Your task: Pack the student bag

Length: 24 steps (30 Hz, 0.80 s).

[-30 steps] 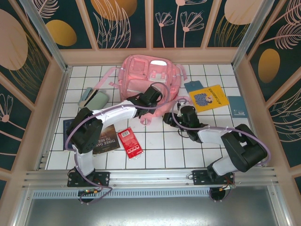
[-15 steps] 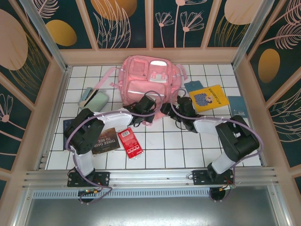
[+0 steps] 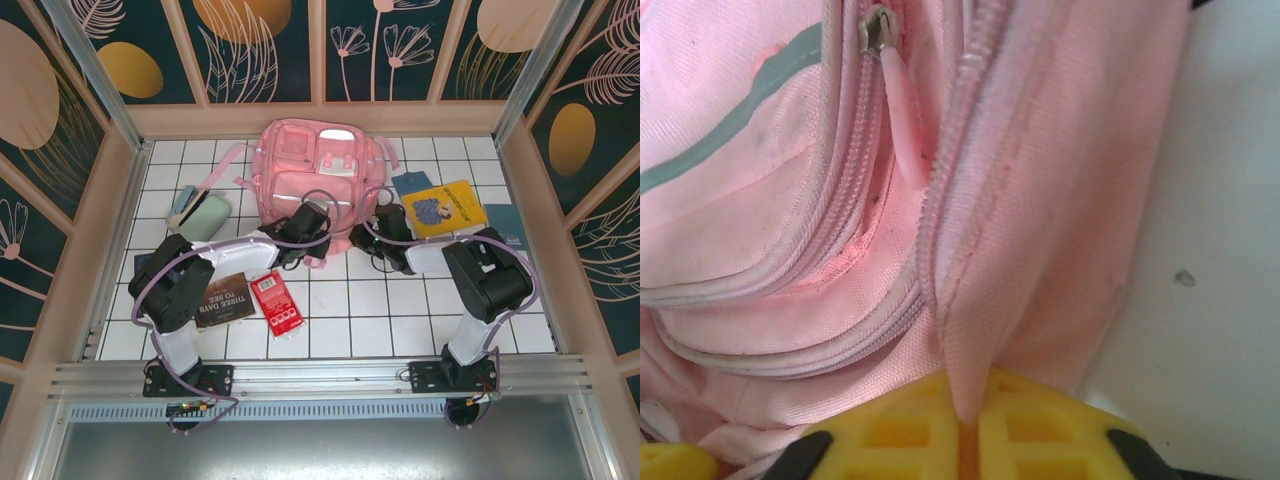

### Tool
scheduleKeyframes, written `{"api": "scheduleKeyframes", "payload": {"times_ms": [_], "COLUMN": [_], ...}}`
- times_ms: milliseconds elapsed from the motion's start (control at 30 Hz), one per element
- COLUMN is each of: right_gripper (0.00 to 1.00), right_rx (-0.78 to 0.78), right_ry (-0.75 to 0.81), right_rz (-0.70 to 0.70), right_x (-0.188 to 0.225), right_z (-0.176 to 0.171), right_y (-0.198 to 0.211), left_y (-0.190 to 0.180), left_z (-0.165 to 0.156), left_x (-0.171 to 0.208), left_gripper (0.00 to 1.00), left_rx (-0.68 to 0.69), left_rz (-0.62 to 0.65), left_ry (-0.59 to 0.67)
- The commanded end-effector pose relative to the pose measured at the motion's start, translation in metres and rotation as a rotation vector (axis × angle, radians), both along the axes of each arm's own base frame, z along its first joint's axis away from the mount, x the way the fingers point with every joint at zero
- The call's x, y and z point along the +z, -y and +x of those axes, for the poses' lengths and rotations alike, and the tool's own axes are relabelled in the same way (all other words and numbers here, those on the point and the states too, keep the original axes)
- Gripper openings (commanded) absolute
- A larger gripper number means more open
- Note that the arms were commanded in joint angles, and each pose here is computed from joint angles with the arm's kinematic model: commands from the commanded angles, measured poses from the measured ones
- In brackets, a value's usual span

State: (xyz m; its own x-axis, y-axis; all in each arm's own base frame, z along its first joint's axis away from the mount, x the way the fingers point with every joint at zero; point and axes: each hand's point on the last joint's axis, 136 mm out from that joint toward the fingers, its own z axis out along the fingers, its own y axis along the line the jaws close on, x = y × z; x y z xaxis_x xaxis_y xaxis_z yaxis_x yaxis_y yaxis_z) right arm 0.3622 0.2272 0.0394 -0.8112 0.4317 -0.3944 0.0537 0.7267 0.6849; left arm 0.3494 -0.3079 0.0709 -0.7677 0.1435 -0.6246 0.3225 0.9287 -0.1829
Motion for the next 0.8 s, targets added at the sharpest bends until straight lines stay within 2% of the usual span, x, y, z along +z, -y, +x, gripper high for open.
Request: {"api": "scheduleKeyframes", "payload": {"times_ms": [0,333,533,633,700,733,767], "right_gripper": [0.06,0.07,0.06,0.04,0.04,0.04,0.04], "right_rx": [-0.01,0.013,0.061,0.079,0.078,0.076,0.075], "right_ry": [-0.033,-0.016,0.003,0.009,0.01,0.005,0.005], "right_rz": [-0.037,-0.038,-0.032,-0.034,-0.03,-0.034,-0.034], "right_x": [-0.017,-0.018,-0.013,-0.012,-0.012,-0.014,-0.014], "right_z": [-0.018,-0.022,-0.025,-0.027,-0.028,-0.03,-0.03], "right_y": [0.014,0.01,-0.004,-0.01,-0.009,-0.008,-0.008], "left_y": [-0.008,0.015,-0.004,-0.004,-0.001,-0.002,-0.002], "left_z": [0.013,0.011,0.019,0.025,0.028,0.03,0.031], "left_x": [0.015,-0.037,-0.072,-0.077,-0.081,-0.083,-0.086], "left_gripper": [0.33,0.54,0.56,0.56,0.52,0.42,0.27], "left_rx": [0.115,0.048,0.114,0.146,0.145,0.152,0.158], "left_rz": [-0.02,0.012,0.161,0.173,0.184,0.191,0.194], "left_ry": [-0.021,-0.175,-0.193,-0.185,-0.19,-0.19,-0.19]}}
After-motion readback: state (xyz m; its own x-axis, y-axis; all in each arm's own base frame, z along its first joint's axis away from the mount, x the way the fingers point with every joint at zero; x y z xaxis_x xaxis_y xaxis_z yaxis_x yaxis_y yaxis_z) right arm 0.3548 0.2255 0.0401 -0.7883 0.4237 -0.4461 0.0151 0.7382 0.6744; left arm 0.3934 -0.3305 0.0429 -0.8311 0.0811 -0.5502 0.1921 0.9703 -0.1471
